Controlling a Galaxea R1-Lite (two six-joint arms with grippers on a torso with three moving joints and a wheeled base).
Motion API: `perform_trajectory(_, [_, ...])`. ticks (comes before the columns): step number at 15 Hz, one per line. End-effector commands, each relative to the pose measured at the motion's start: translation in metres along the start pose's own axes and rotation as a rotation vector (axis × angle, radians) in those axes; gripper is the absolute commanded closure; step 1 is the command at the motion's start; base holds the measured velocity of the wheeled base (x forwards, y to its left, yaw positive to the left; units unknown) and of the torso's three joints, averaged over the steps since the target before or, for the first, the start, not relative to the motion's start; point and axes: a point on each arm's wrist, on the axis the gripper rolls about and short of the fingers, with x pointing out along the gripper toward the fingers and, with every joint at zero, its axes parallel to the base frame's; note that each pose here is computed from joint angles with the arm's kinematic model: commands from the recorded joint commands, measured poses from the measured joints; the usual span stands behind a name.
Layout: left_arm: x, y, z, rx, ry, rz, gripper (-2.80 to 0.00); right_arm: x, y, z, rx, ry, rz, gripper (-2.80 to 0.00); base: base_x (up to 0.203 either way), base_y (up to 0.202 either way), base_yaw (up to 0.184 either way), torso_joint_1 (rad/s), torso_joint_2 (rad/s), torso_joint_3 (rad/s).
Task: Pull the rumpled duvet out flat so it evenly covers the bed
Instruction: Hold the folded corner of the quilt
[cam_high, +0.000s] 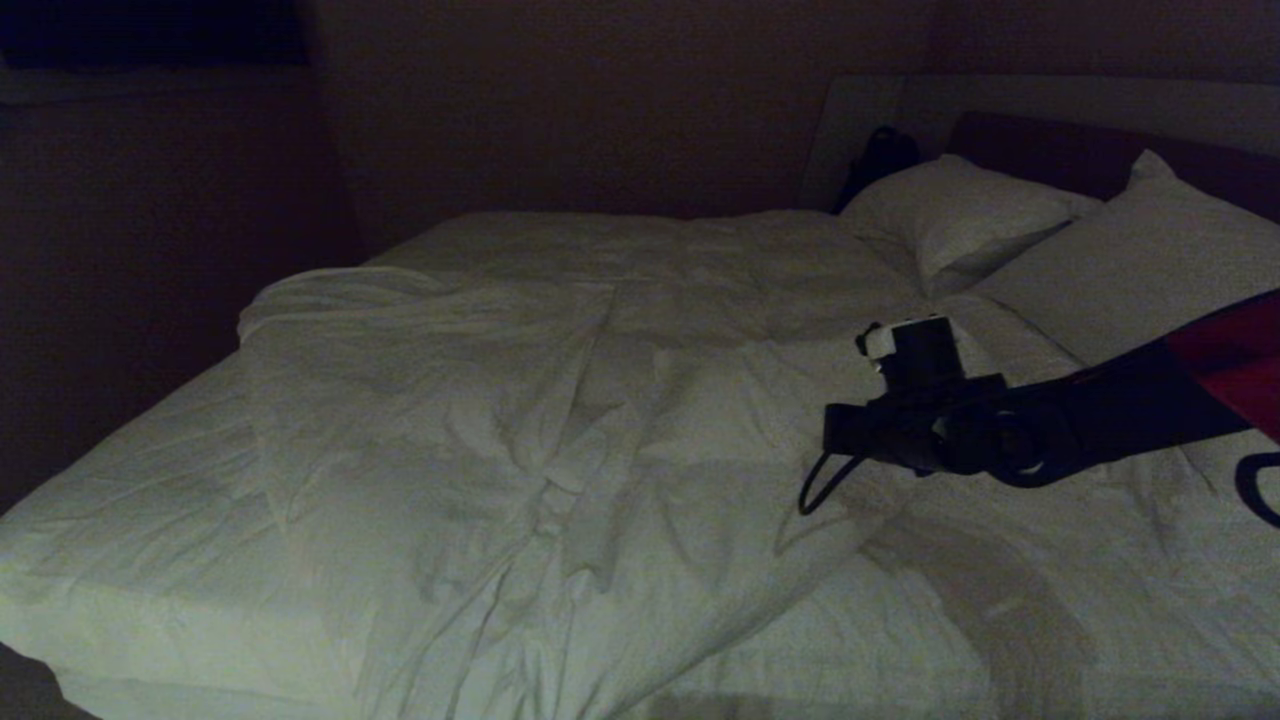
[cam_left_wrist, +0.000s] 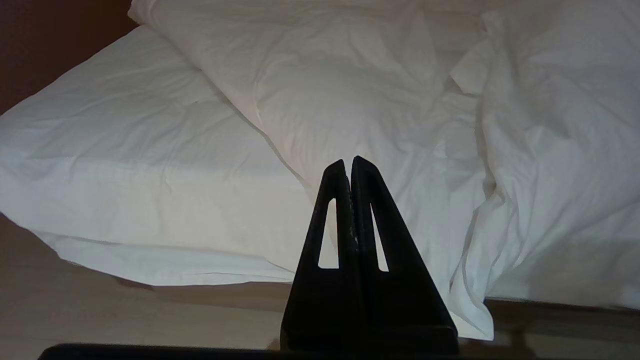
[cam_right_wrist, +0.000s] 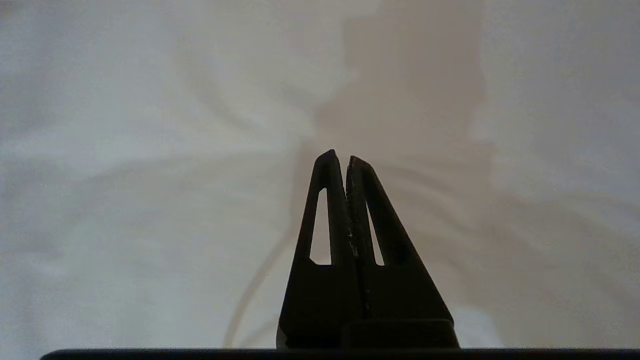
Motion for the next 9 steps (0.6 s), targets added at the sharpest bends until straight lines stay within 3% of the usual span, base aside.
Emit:
perform_trajectory(1, [0.0,0.0,0.0,0.0,0.0,0.0,0.0,0.02,0.021,-0.01,-0.026,0.011,0.03,0.0,0.0,0.0,0.0,0.0,0.0,0.0])
perform_trajectory(9, [0.0,0.0,0.0,0.0,0.0,0.0,0.0,0.038,0.055,-0.02,-0.112,-0.05,0.108,0.0,0.0,0.0,0.0,0.0,0.0,0.0])
